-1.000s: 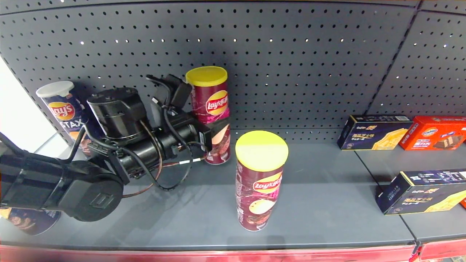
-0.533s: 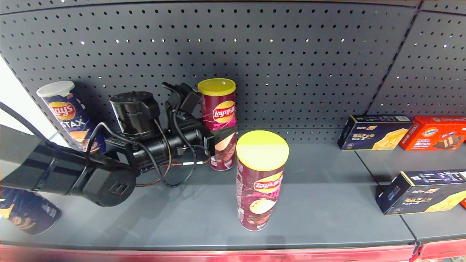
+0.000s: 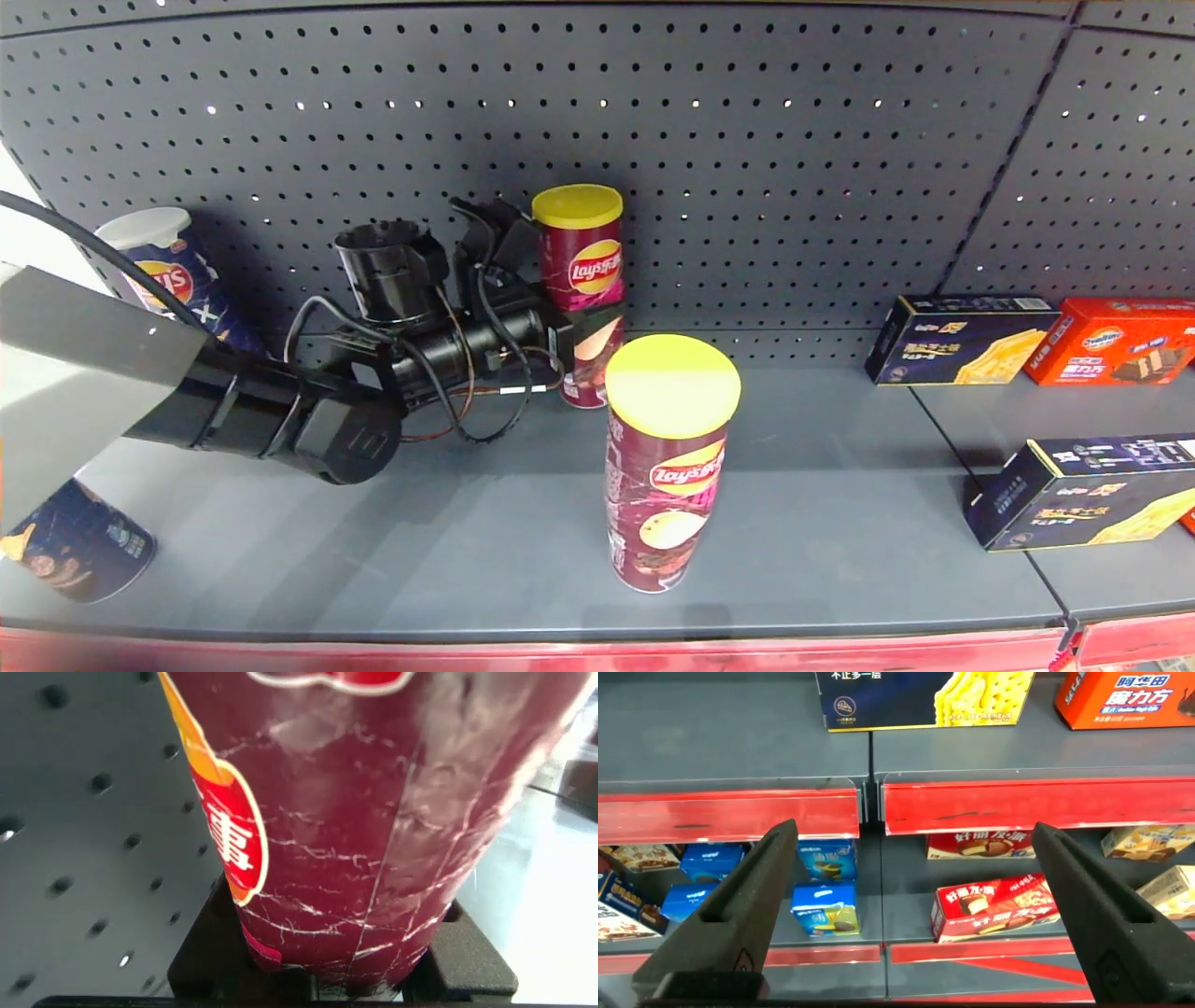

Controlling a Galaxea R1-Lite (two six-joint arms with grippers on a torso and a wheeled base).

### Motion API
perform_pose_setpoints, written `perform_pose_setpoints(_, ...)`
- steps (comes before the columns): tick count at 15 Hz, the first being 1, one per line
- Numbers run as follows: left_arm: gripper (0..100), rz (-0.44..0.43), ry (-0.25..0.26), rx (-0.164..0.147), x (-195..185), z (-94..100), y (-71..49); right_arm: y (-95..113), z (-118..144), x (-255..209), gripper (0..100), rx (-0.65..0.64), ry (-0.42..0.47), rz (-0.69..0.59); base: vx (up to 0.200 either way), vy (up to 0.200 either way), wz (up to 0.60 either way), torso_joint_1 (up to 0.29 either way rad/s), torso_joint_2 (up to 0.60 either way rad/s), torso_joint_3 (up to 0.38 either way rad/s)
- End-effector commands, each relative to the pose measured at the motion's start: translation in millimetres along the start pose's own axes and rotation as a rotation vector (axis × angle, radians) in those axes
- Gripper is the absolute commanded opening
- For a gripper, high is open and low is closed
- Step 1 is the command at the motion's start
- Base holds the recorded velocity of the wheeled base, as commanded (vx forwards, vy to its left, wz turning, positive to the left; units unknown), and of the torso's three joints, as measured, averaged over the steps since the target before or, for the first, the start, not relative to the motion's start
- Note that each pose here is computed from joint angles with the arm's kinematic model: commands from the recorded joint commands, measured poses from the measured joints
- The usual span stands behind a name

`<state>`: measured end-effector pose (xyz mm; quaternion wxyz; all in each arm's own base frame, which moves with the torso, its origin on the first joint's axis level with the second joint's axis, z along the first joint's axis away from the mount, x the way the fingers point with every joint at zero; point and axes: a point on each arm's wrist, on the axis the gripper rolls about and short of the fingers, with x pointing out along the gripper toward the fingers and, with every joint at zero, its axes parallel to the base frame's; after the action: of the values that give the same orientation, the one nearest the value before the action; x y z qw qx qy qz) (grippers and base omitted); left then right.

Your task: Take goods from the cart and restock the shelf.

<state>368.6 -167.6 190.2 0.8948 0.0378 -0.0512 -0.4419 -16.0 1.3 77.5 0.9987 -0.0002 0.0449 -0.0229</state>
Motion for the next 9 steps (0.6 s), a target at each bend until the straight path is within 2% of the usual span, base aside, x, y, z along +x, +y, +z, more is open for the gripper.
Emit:
perform_pose_setpoints(1, 0, -0.013, -0.003, 0.000, 9.8, -5.3, -1.2, 0.0, 0.0, 0.2, 100, -0.001, 0.002, 0.000, 0.000, 0.000, 0.00, 0.000, 0.00, 0.000)
perform_pose_setpoints(4, 0, -0.028, -0.002, -0.001, 16.0, -9.0, -5.4, 0.0, 0.0, 0.2, 100, -0.001, 0.002, 0.000, 0.000, 0.000, 0.00, 0.000, 0.00, 0.000)
perform_pose_setpoints(9, 0, -0.040, 0.011, 0.020, 20.7, -17.3, -9.4, 0.0, 0.0, 0.2, 100, -0.001, 0.002, 0.000, 0.000, 0.000, 0.00, 0.000, 0.00, 0.000)
